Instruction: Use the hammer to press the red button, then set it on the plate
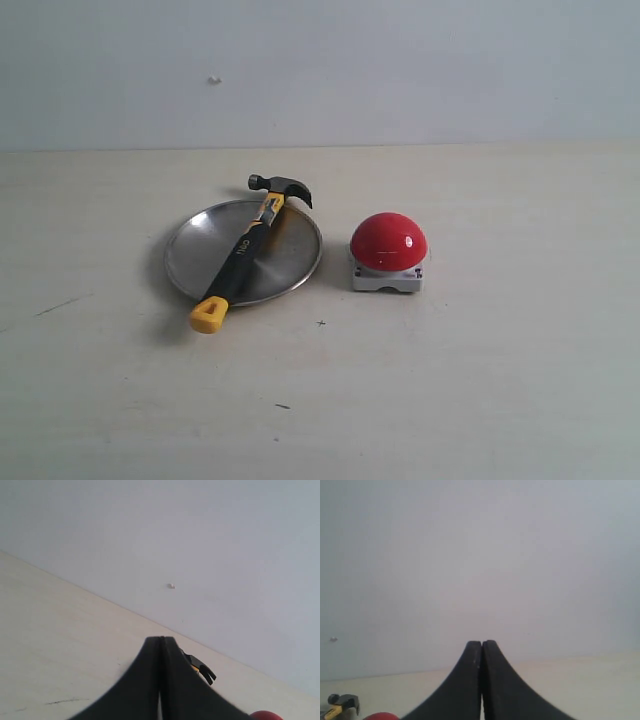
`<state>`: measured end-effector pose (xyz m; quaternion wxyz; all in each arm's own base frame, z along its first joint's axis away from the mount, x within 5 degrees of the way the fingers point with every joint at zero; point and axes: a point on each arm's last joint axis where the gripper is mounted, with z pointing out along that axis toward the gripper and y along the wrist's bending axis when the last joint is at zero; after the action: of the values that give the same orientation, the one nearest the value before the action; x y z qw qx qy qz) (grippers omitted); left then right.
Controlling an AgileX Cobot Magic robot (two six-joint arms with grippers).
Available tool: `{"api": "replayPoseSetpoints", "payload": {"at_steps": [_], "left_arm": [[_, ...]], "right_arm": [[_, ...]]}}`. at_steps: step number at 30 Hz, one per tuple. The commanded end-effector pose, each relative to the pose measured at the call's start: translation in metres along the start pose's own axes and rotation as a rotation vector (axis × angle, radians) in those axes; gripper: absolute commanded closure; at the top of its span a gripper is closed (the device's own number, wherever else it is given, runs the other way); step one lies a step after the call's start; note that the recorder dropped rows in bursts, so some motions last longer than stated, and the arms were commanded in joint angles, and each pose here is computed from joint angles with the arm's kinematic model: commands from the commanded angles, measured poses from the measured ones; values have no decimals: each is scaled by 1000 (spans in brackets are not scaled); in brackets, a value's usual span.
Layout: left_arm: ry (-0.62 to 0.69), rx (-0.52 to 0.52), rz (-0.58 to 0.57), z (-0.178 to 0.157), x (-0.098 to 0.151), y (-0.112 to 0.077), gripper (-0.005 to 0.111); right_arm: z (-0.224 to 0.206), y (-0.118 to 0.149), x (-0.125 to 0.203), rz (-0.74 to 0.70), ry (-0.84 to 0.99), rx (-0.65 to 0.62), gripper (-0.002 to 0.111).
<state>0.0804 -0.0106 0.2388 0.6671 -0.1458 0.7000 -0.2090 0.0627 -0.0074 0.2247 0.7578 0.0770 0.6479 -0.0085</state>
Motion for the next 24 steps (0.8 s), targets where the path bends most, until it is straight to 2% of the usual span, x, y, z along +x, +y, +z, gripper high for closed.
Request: {"api": "replayPoseSetpoints", "payload": {"at_steps": [1,5,24], "left_arm": [[2,3,-3,0,1,0,107],[2,3,-3,0,1,0,107],[2,3,-3,0,1,0,107]], "right_arm": [[-2,-4,1,27,-27,49,108],[-3,-6,11,18,84,79,108],[-3,-6,11,52,82,80,108]]}}
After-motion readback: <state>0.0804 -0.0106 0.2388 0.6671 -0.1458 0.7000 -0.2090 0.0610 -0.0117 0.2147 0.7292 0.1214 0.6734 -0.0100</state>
